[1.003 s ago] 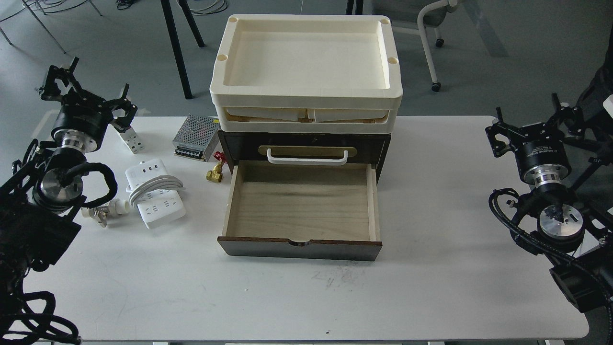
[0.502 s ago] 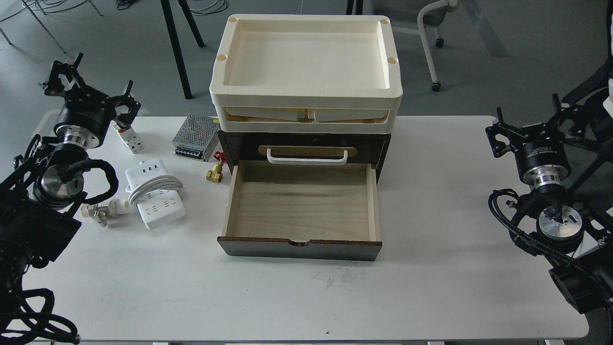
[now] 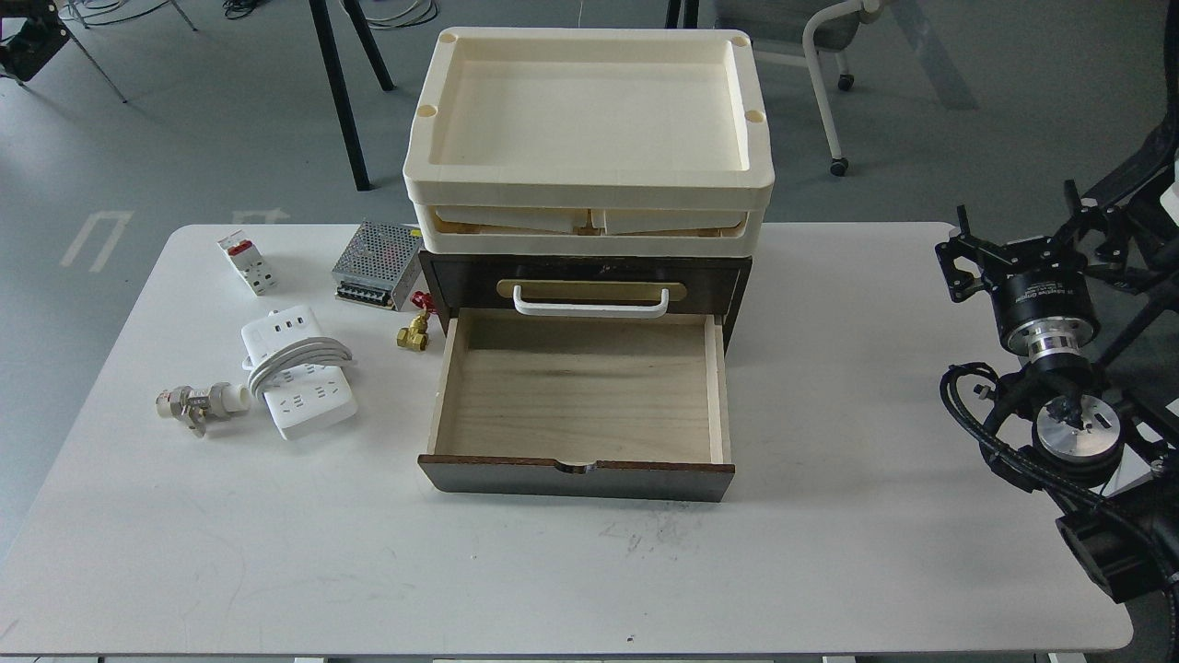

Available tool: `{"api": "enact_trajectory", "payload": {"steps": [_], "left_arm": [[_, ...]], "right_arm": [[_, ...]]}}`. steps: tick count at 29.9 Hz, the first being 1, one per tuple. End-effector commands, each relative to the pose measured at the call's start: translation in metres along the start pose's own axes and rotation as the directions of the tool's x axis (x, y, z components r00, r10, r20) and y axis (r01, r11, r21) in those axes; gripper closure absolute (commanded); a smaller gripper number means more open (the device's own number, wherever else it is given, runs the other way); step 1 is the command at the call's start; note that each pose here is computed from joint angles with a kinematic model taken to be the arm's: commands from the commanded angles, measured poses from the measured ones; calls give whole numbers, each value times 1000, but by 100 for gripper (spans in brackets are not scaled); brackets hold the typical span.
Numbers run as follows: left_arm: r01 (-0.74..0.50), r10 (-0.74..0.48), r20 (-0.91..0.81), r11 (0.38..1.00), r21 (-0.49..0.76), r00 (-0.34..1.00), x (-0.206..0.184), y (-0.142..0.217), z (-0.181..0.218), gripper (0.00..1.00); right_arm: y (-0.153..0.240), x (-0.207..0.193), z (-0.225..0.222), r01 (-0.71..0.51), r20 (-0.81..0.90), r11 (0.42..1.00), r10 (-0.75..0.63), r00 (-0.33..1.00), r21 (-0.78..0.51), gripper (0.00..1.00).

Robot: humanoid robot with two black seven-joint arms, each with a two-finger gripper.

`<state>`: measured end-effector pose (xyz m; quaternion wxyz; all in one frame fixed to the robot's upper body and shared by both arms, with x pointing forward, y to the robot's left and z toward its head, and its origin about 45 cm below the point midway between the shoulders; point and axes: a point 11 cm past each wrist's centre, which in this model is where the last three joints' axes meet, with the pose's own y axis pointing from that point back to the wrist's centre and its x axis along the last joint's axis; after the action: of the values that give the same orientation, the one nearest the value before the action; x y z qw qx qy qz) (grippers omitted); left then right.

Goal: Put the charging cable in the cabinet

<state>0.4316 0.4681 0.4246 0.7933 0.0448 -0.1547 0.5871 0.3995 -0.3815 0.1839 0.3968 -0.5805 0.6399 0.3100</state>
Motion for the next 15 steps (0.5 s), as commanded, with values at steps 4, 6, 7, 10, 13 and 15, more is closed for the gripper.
{"api": "enact_trajectory", "payload": {"steps": [4,6,7,10,13,15], "left_arm": [[207,-250,459,968,141,852,-42,8,24,4],[254,-331,541,943,213,773,-57,9,11,5],[275,-362,570,932,235,738,-63,10,7,6],[329,-459,637,889,319,620,-80,13,-13,8],[358,-576,633,818,451,518,-95,23,-50,8],[371,-636,621,772,517,458,-103,33,-73,8]], "right_arm": [[0,0,0,1,1,1000,-1,1000,0,0],[0,0,0,1,1,1000,-1,1000,1,0],[0,0,0,1,1,1000,-1,1000,3,0],[0,0,-1,1,1,1000,-1,1000,7,0],[0,0,-1,0,1,1000,0,1000,7,0],[0,0,-2,0,2,1000,0,1000,10,0]]}}
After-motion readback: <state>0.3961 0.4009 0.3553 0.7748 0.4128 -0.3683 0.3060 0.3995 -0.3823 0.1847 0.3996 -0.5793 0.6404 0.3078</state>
